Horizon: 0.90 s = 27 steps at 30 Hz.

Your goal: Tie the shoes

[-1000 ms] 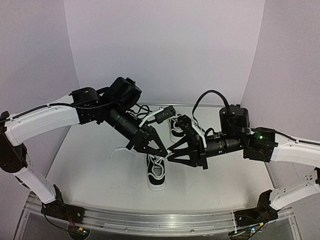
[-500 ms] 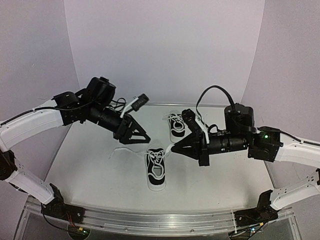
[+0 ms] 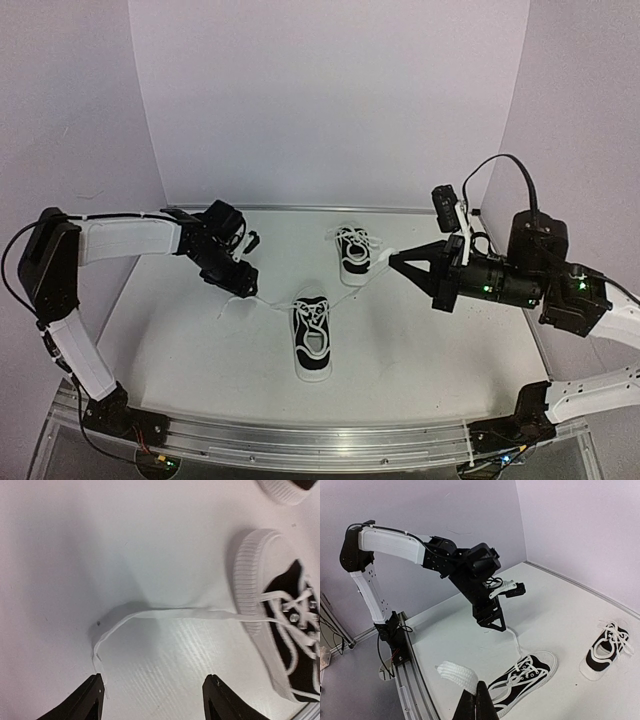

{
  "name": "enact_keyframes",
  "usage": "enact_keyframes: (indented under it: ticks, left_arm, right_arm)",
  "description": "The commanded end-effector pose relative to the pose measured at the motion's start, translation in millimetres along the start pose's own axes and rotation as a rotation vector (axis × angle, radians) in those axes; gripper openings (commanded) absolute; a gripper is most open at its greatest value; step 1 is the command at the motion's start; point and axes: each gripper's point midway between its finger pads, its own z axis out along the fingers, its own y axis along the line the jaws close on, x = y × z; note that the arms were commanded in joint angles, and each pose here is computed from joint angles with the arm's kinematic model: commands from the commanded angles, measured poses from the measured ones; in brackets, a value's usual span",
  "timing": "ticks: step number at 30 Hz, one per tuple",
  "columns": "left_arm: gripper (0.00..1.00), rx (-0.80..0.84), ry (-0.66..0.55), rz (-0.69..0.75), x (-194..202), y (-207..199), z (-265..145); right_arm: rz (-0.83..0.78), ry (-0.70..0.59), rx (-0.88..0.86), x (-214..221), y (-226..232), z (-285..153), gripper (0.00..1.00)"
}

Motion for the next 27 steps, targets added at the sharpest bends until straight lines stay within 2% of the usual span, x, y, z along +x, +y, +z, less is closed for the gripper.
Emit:
enact_keyframes:
  ticks: [1, 9, 18, 21, 25, 27]
  left_arm:
    - [0.66, -0.128, 0.032, -0.016, 5, 28, 14]
    - [0.62, -0.216, 0.108, -0.043, 24, 47, 51]
    - [0.45, -0.289, 0.164, -0.065, 40, 64, 74]
    - [0.32, -0.287, 0.184, -0.068, 46, 64, 75]
    - [0.05, -0.275, 0.182, -0.087, 47, 61, 67]
    - [0.0, -0.267, 0.187, -0.101, 49, 59, 60]
  right_arm:
    - [0.056, 0.005, 0.073, 6, -13, 1, 0.0]
    - [0.075, 0.036, 0.111, 16, -21, 11, 0.0]
    - [0.105, 0.019, 0.225, 16, -40, 4, 0.0]
    - [0.109, 0.01, 0.273, 15, -48, 1, 0.0]
    - [0.111, -0.003, 0.371, 12, -64, -1, 0.0]
    - [0.114, -0.005, 0.415, 11, -71, 1, 0.0]
